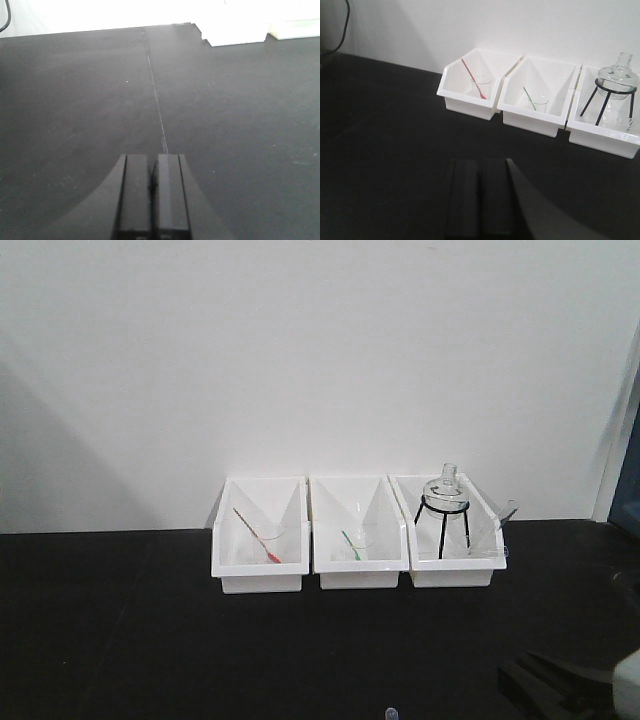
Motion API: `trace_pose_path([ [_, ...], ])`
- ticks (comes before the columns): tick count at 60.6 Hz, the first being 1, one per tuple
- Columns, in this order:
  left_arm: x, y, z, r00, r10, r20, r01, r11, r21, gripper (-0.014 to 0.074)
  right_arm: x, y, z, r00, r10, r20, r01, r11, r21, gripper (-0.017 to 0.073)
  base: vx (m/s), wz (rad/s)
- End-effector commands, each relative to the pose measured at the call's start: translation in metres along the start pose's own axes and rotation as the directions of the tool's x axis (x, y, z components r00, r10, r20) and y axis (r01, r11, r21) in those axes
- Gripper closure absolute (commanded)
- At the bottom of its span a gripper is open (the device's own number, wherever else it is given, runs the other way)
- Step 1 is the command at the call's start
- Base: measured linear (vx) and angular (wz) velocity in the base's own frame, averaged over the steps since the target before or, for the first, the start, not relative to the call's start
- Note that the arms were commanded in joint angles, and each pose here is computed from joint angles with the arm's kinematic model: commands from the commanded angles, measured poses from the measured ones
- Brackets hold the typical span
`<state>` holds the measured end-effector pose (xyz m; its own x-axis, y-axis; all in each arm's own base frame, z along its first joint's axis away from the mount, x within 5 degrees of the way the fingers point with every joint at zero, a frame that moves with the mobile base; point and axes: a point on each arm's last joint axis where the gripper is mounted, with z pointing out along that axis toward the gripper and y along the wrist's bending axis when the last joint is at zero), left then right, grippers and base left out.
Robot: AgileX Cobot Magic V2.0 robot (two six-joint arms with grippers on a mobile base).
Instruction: Grab transparent chemical and place on left bench
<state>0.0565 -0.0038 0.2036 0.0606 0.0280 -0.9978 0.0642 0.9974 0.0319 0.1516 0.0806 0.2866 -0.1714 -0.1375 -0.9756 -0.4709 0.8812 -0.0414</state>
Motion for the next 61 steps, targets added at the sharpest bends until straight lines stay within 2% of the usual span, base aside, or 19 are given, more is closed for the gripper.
trace_pose_path([
  [1, -0.003, 0.0, -0.001, 0.997, -0.009, 0.081, 0.009, 1.0, -0.002, 0.0597, -0.017, -0.001, -0.011, 0.994, -0.061, 0.086, 0.06, 0.998, 0.012, 0.0569, 0.0, 0.0],
  [35, -0.003, 0.0, -0.001, 0.997, -0.009, 0.081, 0.009, 1.0, -0.002, 0.0597, -0.021, -0.001, -0.019, 0.991, -0.071, 0.116, 0.07, 0.997, 0.015, 0.0566, 0.0, 0.0],
  [39, -0.003, 0.0, -0.001, 0.997, -0.009, 0.081, 0.009, 1.0, -0.002, 0.0597, -0.02, -0.001, -0.019, 0.992, -0.053, 0.115, 0.052, 0.999, 0.013, 0.0566, 0.0, 0.0],
  [45, -0.003, 0.0, -0.001, 0.997, -0.009, 0.081, 0.009, 1.0, -0.002, 0.0597, -0.014, -0.004, -0.022, 0.992, -0.054, 0.114, 0.051, 0.998, 0.031, 0.0566, 0.0, 0.0],
  [47, -0.003, 0.0, -0.001, 0.997, -0.009, 0.081, 0.009, 1.0, -0.002, 0.0597, -0.01, -0.007, -0.025, 0.992, -0.039, 0.117, 0.033, 0.998, 0.053, 0.0566, 0.0, 0.0],
  [51, -0.003, 0.0, -0.001, 0.997, -0.009, 0.081, 0.009, 1.0, -0.002, 0.0597, 0.001, -0.015, -0.033, 0.992, 0.037, 0.123, -0.05, 0.993, 0.106, 0.0566, 0.0, 0.0],
  [56, -0.003, 0.0, -0.001, 0.997, -0.009, 0.081, 0.009, 1.0, -0.002, 0.0597, 0.018, -0.026, -0.047, 0.984, 0.113, 0.14, -0.139, 0.971, 0.195, 0.0566, 0.0, 0.0],
  [61, -0.003, 0.0, -0.001, 0.997, -0.009, 0.081, 0.009, 1.0, -0.002, 0.0597, 0.039, -0.032, -0.063, 0.978, 0.138, 0.156, -0.178, 0.941, 0.286, 0.0566, 0.0, 0.0],
])
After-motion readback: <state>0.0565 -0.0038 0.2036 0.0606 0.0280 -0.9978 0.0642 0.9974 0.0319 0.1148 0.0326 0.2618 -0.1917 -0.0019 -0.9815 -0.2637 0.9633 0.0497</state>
